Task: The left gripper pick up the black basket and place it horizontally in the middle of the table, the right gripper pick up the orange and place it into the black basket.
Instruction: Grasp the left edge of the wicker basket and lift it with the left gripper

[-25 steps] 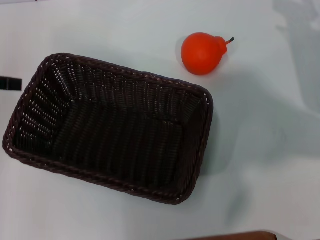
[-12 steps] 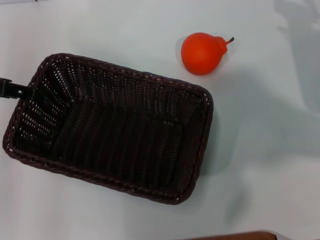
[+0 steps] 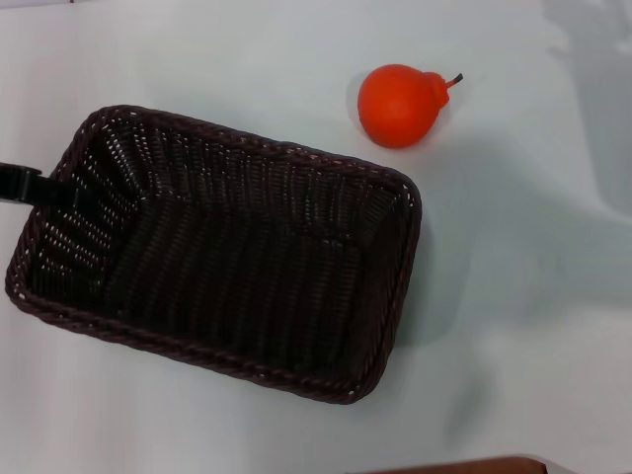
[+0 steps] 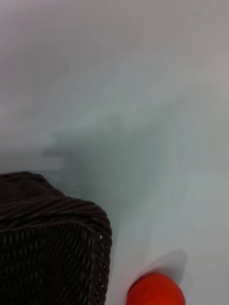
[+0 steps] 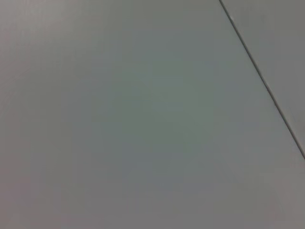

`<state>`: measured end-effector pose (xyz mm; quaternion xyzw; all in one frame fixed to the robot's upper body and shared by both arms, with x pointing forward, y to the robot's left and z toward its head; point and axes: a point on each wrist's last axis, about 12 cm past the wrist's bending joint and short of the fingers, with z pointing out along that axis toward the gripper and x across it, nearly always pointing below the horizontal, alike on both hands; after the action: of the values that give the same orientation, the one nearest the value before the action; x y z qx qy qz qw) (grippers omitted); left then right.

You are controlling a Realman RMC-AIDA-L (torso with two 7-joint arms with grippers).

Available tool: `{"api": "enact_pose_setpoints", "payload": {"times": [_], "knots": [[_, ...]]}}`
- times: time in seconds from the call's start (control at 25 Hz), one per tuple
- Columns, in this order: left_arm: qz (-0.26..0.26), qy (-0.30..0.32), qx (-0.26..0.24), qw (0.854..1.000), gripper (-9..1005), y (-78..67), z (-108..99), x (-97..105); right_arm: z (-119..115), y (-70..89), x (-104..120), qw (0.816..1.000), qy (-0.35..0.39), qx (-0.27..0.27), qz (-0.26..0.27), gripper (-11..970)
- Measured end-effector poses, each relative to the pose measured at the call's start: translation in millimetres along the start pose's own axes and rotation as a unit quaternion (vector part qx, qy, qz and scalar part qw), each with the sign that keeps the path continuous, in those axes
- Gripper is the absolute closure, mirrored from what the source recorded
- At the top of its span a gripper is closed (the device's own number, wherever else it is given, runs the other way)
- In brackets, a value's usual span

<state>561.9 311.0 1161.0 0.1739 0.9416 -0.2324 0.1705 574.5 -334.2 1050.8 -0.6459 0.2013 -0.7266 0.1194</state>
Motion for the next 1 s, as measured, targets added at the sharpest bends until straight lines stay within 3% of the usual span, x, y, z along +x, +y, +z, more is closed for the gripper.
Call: {"api": "enact_pose_setpoints", "payload": {"times": [0.4,0.8,1.0], "knots": [[-0.008,0.003,0.01,1.0,638,-0.4,6,2,0,0.8,0,1.0,-0.002,-0.002,-0.001,300],[-0.027,-0.012,0.016,0.999,828,0.8,4,3,-1,2.7,0,1.0,-0.002,-0.005,-0.006,300],[-0.075,-0.07,0.045,0.994,829,10.3,-9,8,-2,3.9,0,1.0,-0.003,-0.007,-0.006,301]]}}
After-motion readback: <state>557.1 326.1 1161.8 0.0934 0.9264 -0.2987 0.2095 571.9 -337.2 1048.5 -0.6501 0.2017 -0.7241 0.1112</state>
